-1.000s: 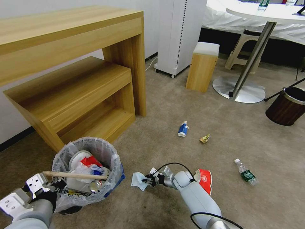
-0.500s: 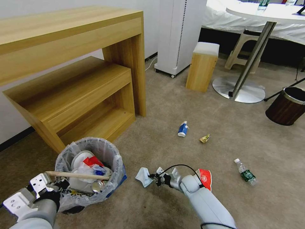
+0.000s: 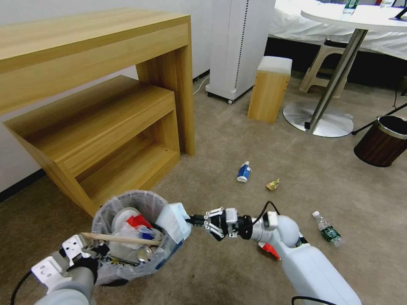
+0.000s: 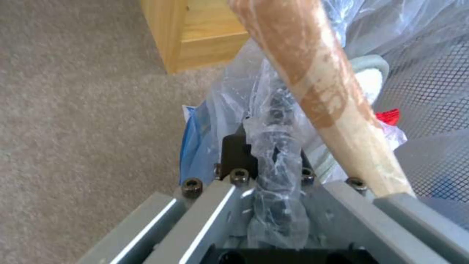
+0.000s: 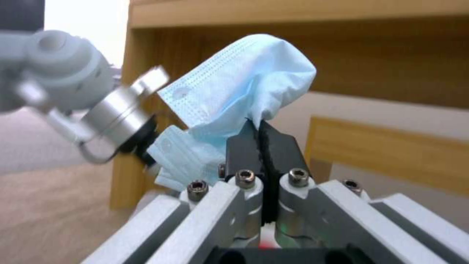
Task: Pick up the trash bin and place the garbage on the floor into it.
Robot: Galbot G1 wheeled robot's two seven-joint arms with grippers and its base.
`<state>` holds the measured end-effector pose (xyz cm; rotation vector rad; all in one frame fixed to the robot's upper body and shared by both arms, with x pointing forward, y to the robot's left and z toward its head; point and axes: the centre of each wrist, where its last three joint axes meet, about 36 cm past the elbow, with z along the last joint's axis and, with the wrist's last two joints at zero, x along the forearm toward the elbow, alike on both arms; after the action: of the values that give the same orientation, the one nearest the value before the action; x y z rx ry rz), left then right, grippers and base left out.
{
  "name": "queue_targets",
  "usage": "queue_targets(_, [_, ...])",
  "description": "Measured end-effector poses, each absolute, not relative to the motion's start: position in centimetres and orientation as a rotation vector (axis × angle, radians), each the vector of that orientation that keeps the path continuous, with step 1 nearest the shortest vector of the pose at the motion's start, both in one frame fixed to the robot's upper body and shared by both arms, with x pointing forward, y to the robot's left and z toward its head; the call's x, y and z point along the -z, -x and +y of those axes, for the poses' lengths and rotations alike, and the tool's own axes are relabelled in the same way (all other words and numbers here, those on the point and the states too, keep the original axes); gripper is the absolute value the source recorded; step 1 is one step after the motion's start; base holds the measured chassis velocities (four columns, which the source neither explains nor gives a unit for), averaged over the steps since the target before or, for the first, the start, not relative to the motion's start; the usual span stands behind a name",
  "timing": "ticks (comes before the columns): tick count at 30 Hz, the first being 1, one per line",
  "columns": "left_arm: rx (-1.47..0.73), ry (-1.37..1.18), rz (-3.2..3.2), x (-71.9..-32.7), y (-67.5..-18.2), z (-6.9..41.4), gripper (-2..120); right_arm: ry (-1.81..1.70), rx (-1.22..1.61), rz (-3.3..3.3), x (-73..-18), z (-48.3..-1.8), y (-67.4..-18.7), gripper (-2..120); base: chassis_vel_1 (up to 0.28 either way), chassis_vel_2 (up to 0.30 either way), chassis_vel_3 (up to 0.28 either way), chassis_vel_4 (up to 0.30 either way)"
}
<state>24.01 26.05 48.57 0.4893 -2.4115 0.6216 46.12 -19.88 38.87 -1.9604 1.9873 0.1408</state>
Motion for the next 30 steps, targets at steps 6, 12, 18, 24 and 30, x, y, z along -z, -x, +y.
queue_targets(6, [-0.632, -0.438, -2.392, -48.7, -23.4, 24.8, 0, 1.865, -0.16, 2.161, -37.5, -17.4, -45.8, 0, 0.0, 0.0, 0.0, 0.0])
queue_targets(12, [-0.632, -0.422, -2.394, -49.1, -23.1, 24.4, 0, 1.846, -0.147, 2.244, -36.1, -15.6, -45.5, 9, 0.0, 0.0, 0.0, 0.0])
queue_targets(18, [-0.636, -0.409, -2.404, -49.6, -23.1, 24.2, 0, 1.861, -0.09, 2.269, -35.8, -15.8, -45.3, 28, 0.0, 0.0, 0.0, 0.0])
queue_targets(24, [-0.642, -0.4, -2.417, -50.0, -23.1, 24.1, 0, 1.856, -0.019, 2.292, -35.6, -16.7, -45.0, 52, 0.0, 0.0, 0.0, 0.0])
queue_targets(30, [-0.643, -0.404, -2.42, -50.1, -23.1, 24.2, 0, 1.818, 0.02, 2.333, -35.4, -16.8, -44.8, 72, 0.0, 0.0, 0.0, 0.0])
